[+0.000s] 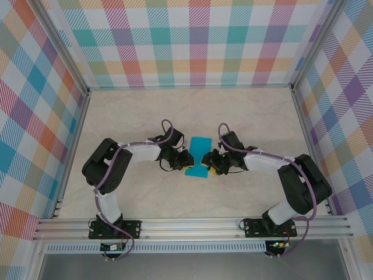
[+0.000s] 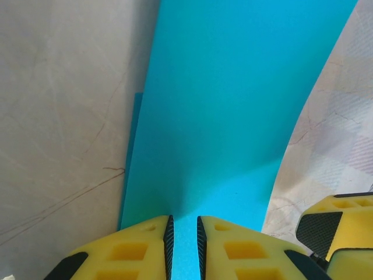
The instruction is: Fold a paper plane with a square sheet of paper (pick it up from the middle)
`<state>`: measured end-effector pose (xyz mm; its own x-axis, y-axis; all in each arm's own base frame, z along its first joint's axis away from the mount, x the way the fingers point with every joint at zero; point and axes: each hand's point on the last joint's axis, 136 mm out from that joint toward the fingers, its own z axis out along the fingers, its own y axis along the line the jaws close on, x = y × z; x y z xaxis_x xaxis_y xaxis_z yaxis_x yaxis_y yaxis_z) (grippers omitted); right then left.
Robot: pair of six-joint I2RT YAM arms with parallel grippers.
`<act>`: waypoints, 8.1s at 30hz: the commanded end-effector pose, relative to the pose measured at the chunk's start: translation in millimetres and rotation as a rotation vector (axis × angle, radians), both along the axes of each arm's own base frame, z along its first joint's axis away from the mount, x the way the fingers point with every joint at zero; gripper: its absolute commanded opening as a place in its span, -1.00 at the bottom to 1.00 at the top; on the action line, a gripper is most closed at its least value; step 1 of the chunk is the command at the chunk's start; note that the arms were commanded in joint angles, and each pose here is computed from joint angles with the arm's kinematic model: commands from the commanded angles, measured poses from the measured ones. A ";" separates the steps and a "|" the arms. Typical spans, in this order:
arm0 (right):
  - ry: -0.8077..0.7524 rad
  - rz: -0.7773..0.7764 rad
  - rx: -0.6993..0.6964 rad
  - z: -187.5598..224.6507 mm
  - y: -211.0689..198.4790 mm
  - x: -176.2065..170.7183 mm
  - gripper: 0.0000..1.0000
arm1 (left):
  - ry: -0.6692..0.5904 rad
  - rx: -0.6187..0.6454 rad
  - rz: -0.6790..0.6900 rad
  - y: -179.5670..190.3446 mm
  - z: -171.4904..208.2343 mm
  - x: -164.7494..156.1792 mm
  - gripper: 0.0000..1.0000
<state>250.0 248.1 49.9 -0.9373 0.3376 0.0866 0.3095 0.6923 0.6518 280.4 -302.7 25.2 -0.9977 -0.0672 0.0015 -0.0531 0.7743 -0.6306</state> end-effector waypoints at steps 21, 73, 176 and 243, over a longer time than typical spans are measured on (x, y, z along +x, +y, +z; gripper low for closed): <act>0.035 0.060 -0.038 -16.1 8.4 -15.3 0.01 | -0.070 -0.025 0.017 5.0 30.7 9.6 -0.56; 0.155 0.088 -0.043 0.7 -23.5 -24.1 -0.84 | -0.030 -0.039 -0.084 -18.5 -3.9 12.6 -0.60; 0.066 0.224 -0.072 -28.5 33.0 22.2 -0.96 | -0.092 0.045 -0.013 -4.7 -12.7 51.0 -0.70; 0.146 0.224 -0.173 -63.5 14.5 1.4 -0.27 | -0.103 -0.098 0.121 14.8 42.9 47.9 -0.59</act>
<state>274.3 286.7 21.4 -0.9855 0.1187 0.1210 0.1679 0.7799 0.6029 336.8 -276.0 51.6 -0.9666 -0.2428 -0.0820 -0.1309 0.7428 -0.6565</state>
